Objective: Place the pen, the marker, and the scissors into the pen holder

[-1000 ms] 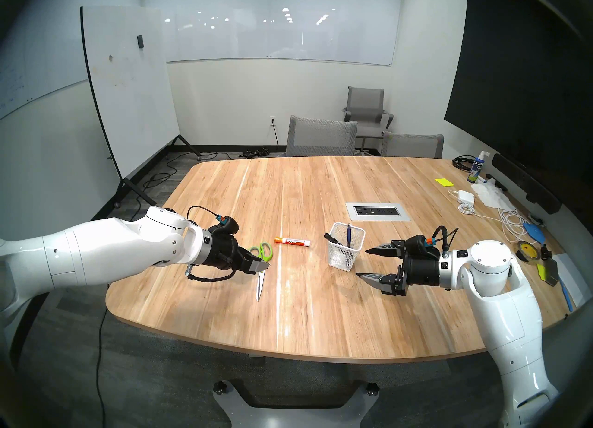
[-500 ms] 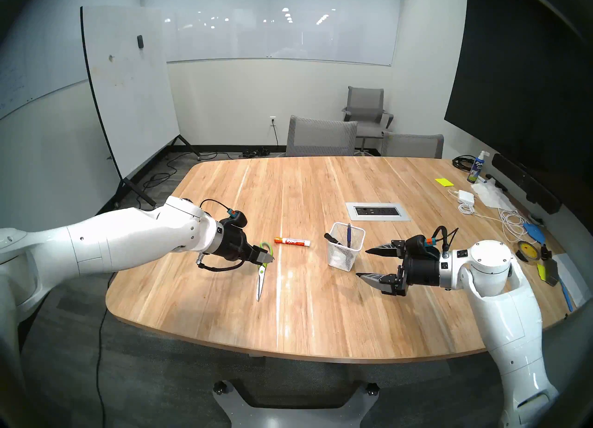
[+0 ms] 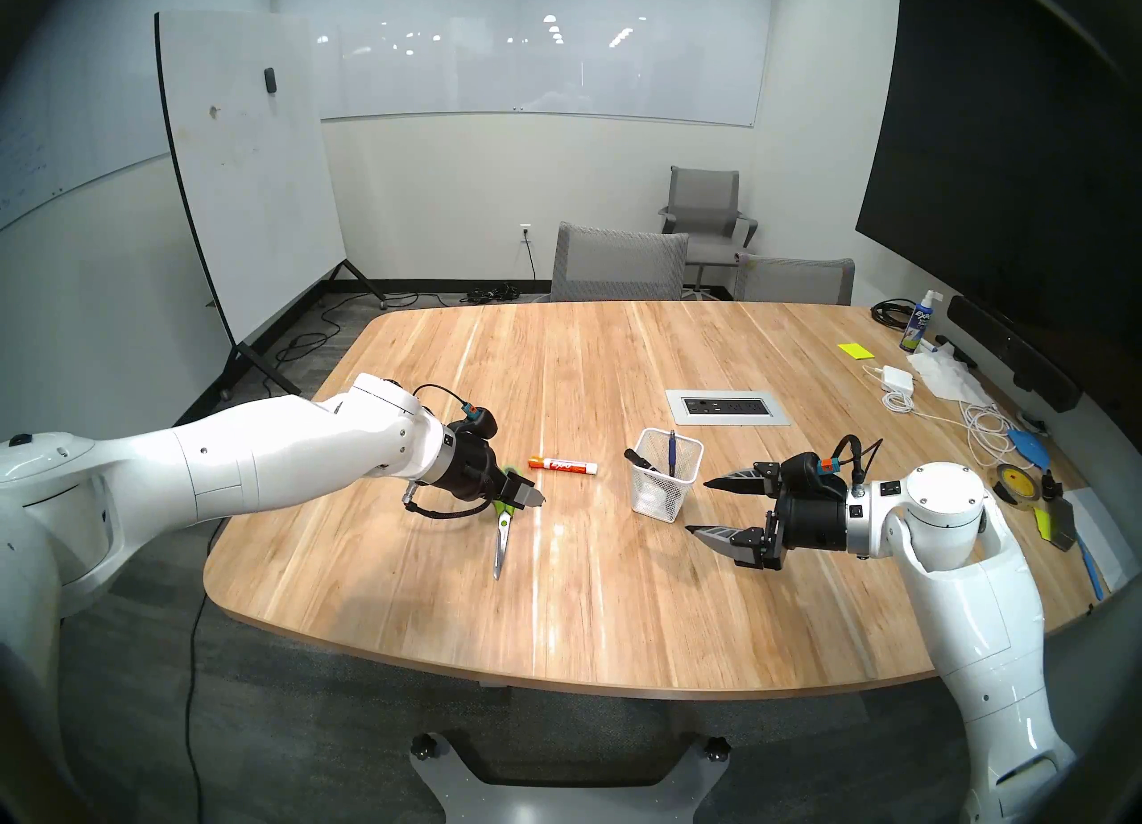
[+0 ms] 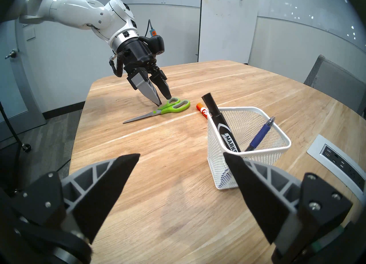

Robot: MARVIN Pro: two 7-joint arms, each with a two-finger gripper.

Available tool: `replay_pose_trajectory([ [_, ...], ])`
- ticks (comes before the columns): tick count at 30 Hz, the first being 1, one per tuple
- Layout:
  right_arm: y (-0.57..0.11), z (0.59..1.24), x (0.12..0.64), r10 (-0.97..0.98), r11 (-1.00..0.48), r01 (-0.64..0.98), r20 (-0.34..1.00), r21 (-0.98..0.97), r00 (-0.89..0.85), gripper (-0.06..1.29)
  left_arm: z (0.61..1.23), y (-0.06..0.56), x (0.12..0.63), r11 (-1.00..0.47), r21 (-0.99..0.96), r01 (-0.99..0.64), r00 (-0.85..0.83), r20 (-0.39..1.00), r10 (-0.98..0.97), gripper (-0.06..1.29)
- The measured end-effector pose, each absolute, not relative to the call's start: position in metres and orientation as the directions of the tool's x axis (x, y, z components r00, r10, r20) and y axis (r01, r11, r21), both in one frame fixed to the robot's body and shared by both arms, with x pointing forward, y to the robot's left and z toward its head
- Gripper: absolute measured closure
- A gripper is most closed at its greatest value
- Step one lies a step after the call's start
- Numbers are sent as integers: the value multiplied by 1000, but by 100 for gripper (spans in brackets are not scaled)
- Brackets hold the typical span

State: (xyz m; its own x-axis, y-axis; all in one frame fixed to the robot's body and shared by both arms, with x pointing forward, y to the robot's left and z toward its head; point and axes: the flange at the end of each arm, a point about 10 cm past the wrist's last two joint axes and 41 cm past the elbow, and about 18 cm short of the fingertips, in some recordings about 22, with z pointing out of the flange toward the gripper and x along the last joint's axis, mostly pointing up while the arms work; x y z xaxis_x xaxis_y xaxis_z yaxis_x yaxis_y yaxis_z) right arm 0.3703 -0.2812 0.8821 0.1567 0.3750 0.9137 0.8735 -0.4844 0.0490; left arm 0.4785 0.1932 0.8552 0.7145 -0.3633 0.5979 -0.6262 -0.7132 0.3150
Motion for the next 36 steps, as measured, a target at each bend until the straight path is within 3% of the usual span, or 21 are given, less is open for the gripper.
replay_pose_trajectory([
  [36,-281,882,370,375,-484,874,914,49,157,3,849,229,481,-761,307,-572,744,584,-323,0],
])
